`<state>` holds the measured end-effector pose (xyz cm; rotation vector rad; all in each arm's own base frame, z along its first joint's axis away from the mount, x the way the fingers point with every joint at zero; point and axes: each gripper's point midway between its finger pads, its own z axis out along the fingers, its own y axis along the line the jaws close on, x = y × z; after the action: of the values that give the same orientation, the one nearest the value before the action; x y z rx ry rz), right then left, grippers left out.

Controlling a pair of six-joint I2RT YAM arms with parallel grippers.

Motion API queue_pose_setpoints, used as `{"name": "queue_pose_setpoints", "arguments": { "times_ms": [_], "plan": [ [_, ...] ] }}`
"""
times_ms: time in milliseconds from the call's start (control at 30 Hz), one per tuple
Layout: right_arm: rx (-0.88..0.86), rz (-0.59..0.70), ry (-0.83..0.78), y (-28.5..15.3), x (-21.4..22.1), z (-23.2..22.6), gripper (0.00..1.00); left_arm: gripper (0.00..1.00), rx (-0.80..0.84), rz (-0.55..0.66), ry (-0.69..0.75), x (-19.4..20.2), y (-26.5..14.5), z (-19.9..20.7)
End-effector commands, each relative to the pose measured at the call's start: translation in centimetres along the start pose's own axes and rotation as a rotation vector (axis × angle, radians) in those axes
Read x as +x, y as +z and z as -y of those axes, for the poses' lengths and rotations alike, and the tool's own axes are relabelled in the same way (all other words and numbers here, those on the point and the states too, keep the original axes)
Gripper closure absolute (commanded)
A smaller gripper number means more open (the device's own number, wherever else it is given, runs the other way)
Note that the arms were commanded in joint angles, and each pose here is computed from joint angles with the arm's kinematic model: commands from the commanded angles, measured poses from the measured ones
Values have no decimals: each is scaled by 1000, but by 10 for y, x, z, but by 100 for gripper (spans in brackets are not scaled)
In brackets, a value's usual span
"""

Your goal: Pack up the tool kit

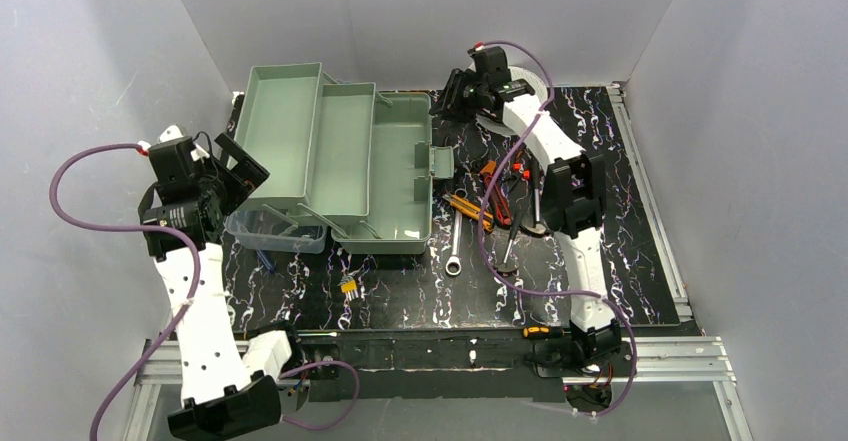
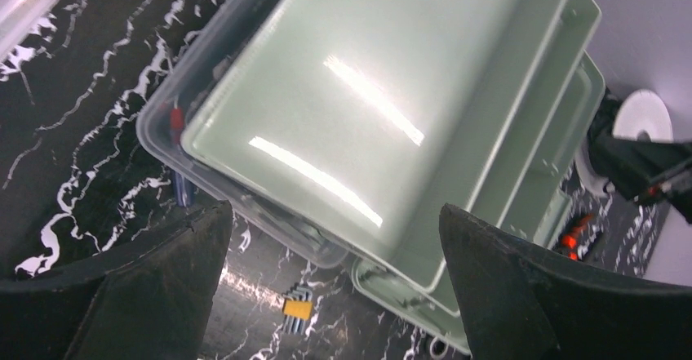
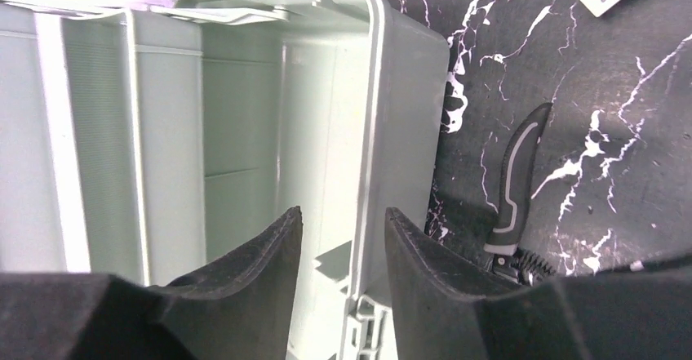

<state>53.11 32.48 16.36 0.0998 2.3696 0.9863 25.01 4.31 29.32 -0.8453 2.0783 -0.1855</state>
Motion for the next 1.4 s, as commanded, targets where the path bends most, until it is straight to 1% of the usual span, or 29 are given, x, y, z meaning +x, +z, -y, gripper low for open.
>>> {"name": "queue_pose_setpoints", "arguments": {
  "times_ms": [0,133,200,267,333,400,467,500,533,567,667,700,767,867,933,1033,1133,1300,1367],
  "plan": [
    [-95,133,-90,-65,-36,-57,49,2,-4,-81,6,32,-23,-10],
    [-89,146,-99,-83,-28,-58,49,2,-92,-74,-28,46,-41,-30],
    [-90,135,-92,-87,-16,-53,49,2,-170,-52,-38,48,-48,-46],
    [-103,137,-87,-94,-7,-52,49,2,-239,-44,-45,53,-50,-61],
    [-112,140,-81,-100,3,-49,49,2,-289,-63,-65,64,-45,-73],
    [-109,147,-78,-104,10,-45,49,10,-312,-108,-118,81,-37,-79],
    [-106,151,-80,-108,15,-41,49,21,-329,-155,-168,97,-30,-83],
    [-101,153,-82,-108,17,-38,49,27,-336,-168,-189,103,-27,-84],
    [-93,159,-82,-109,17,-36,49,36,-342,-171,-207,108,-24,-86],
    [-89,161,-83,-109,17,-35,49,47,-344,-169,-225,111,-21,-87],
    [-92,158,-83,-109,16,-36,49,92,-321,-175,-259,118,-10,-86],
    [-95,154,-81,-108,17,-36,49,100,-320,-189,-273,121,-5,-85],
    [-98,148,-75,-105,19,-34,49,100,-298,-223,-296,127,8,-81],
    [-96,135,-62,-101,22,-31,49,100,-220,-276,-326,142,32,-70],
    [-101,121,-54,-96,23,-31,48,100,-194,-271,-355,145,43,-68],
    [-98,87,-43,-84,29,-28,47,100,-210,-263,-373,147,56,-72],
    [-96,72,-35,-78,33,-26,47,100,-222,-288,-392,153,69,-74],
    [-90,79,-41,-80,33,-24,47,100,-160,-325,-497,169,103,-64],
    [-78,79,-39,-82,35,-22,46,100,-151,-314,-530,172,111,-62]
  ]
}}
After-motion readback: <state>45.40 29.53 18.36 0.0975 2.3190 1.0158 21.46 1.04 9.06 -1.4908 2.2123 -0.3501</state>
